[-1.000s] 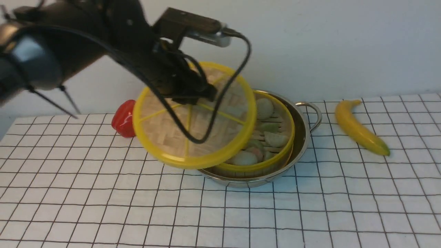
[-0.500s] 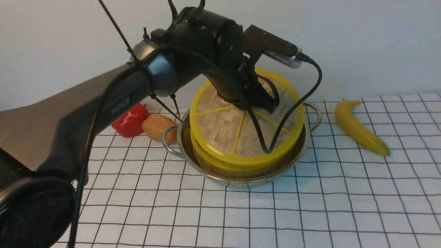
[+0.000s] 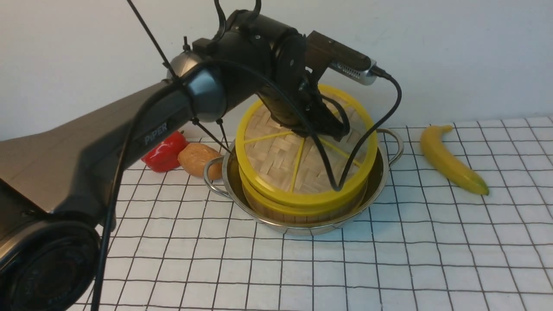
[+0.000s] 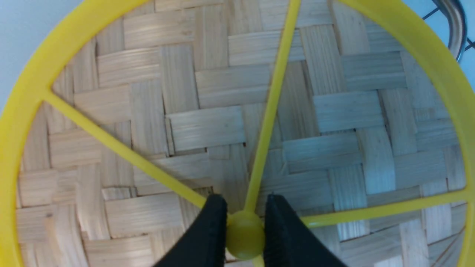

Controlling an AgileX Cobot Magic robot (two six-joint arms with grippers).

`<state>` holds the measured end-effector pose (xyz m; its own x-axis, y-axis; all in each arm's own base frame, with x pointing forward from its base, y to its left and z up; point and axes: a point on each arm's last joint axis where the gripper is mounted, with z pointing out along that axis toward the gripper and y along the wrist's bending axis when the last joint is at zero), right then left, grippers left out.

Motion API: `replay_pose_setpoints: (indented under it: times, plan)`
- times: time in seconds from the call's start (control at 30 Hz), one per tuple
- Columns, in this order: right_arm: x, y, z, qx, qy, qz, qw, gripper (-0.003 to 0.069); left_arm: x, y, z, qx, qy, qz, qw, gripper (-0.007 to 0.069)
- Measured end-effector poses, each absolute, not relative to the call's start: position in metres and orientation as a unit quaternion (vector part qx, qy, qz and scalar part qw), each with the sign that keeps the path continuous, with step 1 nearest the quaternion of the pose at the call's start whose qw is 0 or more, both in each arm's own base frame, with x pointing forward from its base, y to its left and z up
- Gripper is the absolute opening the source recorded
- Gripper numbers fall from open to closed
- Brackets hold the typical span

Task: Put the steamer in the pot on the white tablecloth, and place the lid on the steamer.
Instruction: 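Place the yellow bamboo steamer lid onto the steamer in the pot with the left gripper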

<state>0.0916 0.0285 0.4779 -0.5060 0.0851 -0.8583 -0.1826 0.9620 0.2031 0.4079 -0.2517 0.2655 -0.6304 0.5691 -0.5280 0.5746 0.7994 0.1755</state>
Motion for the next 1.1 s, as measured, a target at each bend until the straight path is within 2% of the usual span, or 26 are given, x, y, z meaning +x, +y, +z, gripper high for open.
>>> replay_pose_setpoints:
  times: [0.37,1.1]
  plan:
    - [0.092,0.029,0.478,-0.027,0.857,0.135,0.496,0.0456,0.417,-0.257,0.236,0.322,0.906,0.002,0.275,0.0117]
    - [0.092,0.029,0.478,-0.027,0.857,0.136,0.496,0.0456,0.424,-0.256,0.227,0.304,0.907,0.021,0.291,0.0117]
